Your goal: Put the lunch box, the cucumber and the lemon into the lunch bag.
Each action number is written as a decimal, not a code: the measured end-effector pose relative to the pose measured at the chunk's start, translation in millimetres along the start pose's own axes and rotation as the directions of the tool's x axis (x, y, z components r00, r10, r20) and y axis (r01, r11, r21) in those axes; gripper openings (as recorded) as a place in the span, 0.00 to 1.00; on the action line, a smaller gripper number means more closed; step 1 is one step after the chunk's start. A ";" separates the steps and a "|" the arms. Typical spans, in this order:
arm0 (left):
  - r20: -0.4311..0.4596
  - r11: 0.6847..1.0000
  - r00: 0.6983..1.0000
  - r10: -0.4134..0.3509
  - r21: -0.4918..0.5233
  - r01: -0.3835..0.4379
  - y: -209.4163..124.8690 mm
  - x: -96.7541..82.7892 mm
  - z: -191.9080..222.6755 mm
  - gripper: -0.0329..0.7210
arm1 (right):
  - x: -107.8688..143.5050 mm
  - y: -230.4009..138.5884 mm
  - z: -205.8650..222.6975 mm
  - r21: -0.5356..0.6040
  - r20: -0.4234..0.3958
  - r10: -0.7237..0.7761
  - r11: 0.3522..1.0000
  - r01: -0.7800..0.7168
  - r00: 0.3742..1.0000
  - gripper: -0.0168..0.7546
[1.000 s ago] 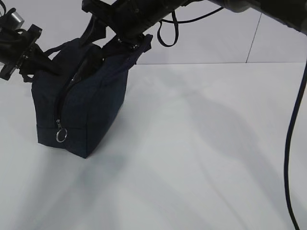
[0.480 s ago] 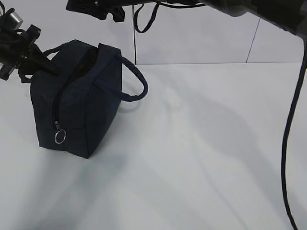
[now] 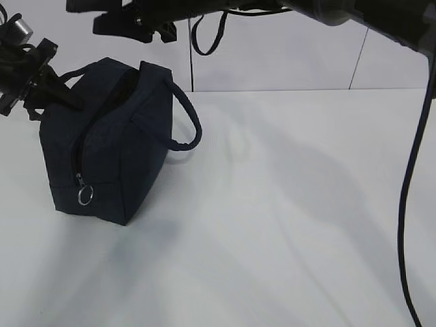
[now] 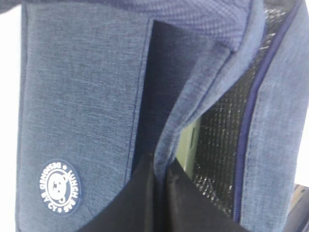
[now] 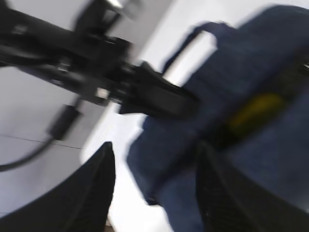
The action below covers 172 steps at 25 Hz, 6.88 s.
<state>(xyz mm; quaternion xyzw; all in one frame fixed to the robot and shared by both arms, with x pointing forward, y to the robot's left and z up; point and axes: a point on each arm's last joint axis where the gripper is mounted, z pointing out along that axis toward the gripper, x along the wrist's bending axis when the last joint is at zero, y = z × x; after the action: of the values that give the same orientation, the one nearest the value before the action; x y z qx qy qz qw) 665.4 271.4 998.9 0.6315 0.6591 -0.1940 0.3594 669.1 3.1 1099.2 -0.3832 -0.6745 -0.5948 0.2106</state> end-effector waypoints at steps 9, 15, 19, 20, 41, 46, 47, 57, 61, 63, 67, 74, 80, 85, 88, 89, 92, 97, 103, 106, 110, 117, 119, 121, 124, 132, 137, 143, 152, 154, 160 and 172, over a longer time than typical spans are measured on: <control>-0.030 1.000 0.999 0.016 0.013 -0.015 -1.2 2.8 -0.1 0.03 | -17.2 -11.8 -19.1 0.174 0.410 0.004 0.981 -0.082 0.912 0.55; -0.037 1.000 0.999 0.017 0.007 -0.017 -0.6 3.3 -0.1 0.03 | -28.6 -16.2 -29.0 0.135 0.594 0.106 0.964 -0.228 0.798 0.55; -0.037 1.000 0.999 0.017 0.007 -0.017 -0.6 3.4 -0.1 0.03 | -29.2 -21.4 -23.2 0.104 0.644 0.143 0.957 -0.271 0.752 0.55; -0.037 1.000 0.999 0.017 0.007 -0.017 -0.6 3.4 -0.1 0.03 | -28.9 -23.8 -19.7 0.105 0.646 0.148 0.955 -0.279 0.749 0.55; -0.038 1.000 0.999 0.016 0.006 -0.016 -0.5 3.8 -0.5 0.03 | -57.1 -40.4 11.5 0.039 0.672 0.191 0.956 -0.292 0.716 0.55; -0.038 1.000 0.999 0.016 0.006 -0.016 -0.5 3.8 -0.5 0.03 | -62.7 -47.1 18.7 0.044 0.660 0.216 0.945 -0.324 0.719 0.55; -0.038 1.000 0.999 0.016 0.006 -0.016 -0.5 3.8 -0.5 0.03 | -62.5 -47.1 18.8 0.043 0.659 0.219 0.944 -0.327 0.719 0.55; -0.036 1.000 0.999 0.016 0.009 -0.016 -0.7 3.7 -0.5 0.03 | -60.8 -47.5 20.0 0.039 0.644 0.242 0.937 -0.347 0.726 0.32; 0.004 1.000 1.000 0.001 0.012 -0.001 -1.0 0.1 -0.4 0.03 | -63.4 -50.0 17.1 0.074 0.678 0.197 0.940 -0.333 0.708 0.07; 0.031 1.000 0.999 -0.008 0.005 0.008 -0.5 -3.6 0.9 0.03 | -64.5 -51.6 15.0 0.100 0.698 0.169 0.939 -0.328 0.696 0.05; 0.089 1.000 0.996 -0.015 0.006 0.014 -1.1 -16.5 8.6 0.03 | -66.7 -53.3 4.5 0.168 0.769 0.066 0.939 -0.301 0.636 0.05; 0.162 0.998 0.987 0.010 0.056 -0.019 -10.6 -49.9 35.2 0.03 | -49.5 -41.1 -28.8 0.256 0.871 -0.121 0.939 -0.230 0.476 0.05; 0.227 0.994 0.974 0.024 0.102 -0.048 -23.6 -82.0 65.0 0.03 | -27.9 -23.5 -53.4 0.292 0.895 -0.223 0.948 -0.129 0.386 0.05; 0.235 0.991 0.971 0.039 0.112 -0.067 -35.0 -104.7 89.8 0.03 | -29.0 -14.4 -69.9 0.292 0.904 -0.236 0.950 -0.110 0.357 0.05; 0.235 0.991 0.972 0.023 0.125 -0.054 -37.4 -104.5 102.0 0.03 | -38.4 -17.6 -79.5 0.298 0.911 -0.235 0.944 -0.145 0.338 0.05; 0.231 0.991 0.973 0.017 0.126 -0.048 -37.7 -103.0 106.1 0.03 | -43.3 -21.4 -82.6 0.306 0.913 -0.239 0.938 -0.166 0.329 0.05; 0.230 0.993 0.973 -0.006 0.114 -0.021 -35.4 -98.9 111.7 0.03 | -53.2 -28.1 -90.9 0.311 0.921 -0.240 0.927 -0.207 0.308 0.05; 0.253 0.994 0.966 -0.061 0.108 0.034 -32.6 -93.6 120.5 0.03 | -59.1 -30.7 -94.7 0.310 0.924 -0.236 0.923 -0.227 0.300 0.05; 0.265 0.992 0.960 -0.094 0.101 0.069 -30.6 -90.3 125.6 0.10 | -59.4 -30.9 -94.6 0.296 0.929 -0.222 0.927 -0.231 0.297 0.07; 0.272 0.993 0.958 -0.089 0.101 0.063 -32.3 -93.7 128.1 0.29 | -59.2 -29.7 -95.0 0.288 0.930 -0.217 0.931 -0.223 0.298 0.20; 0.313 0.988 0.945 -0.091 0.151 0.045 -39.5 -102.7 130.9 0.51 | -58.9 -28.4 -96.0 0.282 0.931 -0.212 0.934 -0.218 0.298 0.50; 0.350 0.984 0.932 -0.092 0.178 0.030 -40.9 -104.1 127.4 0.55 | -54.3 -25.9 -98.9 0.274 0.931 -0.204 0.939 -0.210 0.303 0.59; 0.355 0.984 0.931 -0.091 0.173 0.030 -38.8 -103.4 122.1 0.55 | -47.0 -22.7 -102.2 0.266 0.931 -0.199 0.944 -0.195 0.306 0.59; 0.367 0.985 0.926 -0.082 0.170 0.020 -37.0 -105.0 113.3 0.55 | -36.6 -18.8 -106.5 0.255 0.930 -0.190 0.951 -0.178 0.315 0.59; 0.390 0.991 0.920 -0.049 0.134 -0.004 -27.8 -110.5 95.6 0.54 | -22.2 -13.5 -112.0 0.236 0.927 -0.175 0.959 -0.154 0.333 0.59; 0.235 0.983 0.961 0.147 0.077 -0.170 -15.6 -126.7 58.1 0.46 | 28.8 -2.6 -128.7 0.176 0.888 -0.116 0.980 -0.096 0.445 0.59; 0.072 0.959 0.960 0.271 0.068 -0.276 -21.2 -140.4 25.3 0.42 | 56.9 1.3 -139.6 0.185 0.854 -0.140 0.982 -0.040 0.501 0.59; -0.210 0.918 0.894 0.396 0.089 -0.386 -36.5 -153.0 -11.6 0.38 | 86.0 4.1 -153.7 0.216 0.819 -0.205 0.975 0.043 0.537 0.59; -0.327 0.884 0.827 0.457 0.062 -0.464 -57.0 -180.8 -44.1 0.36 | 105.5 -34.5 -163.7 0.294 0.811 -0.267 0.955 0.032 0.521 0.59; -0.327 0.883 0.828 0.456 0.049 -0.467 -59.5 -184.4 -49.5 0.36 | 111.4 -46.9 -164.5 0.291 0.797 -0.284 0.954 0.074 0.534 0.59; -0.317 0.875 0.829 0.460 0.006 -0.484 -69.3 -197.1 -68.3 0.36 | 117.6 -86.2 -184.4 0.221 0.776 -0.310 0.949 0.223 0.549 0.59; -0.280 0.877 0.849 0.448 -0.045 -0.478 -80.8 -210.9 -85.5 0.36 | 66.7 -185.8 -198.3 0.111 0.740 -0.395 0.870 0.481 0.544 0.59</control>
<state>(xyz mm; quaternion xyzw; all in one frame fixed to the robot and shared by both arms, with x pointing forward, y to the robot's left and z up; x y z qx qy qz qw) 555.5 175.7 1191.5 0.7703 0.5385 0.0210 0.3408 451.2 -169.9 1069.9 -0.4209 -0.7416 -0.4538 -0.2586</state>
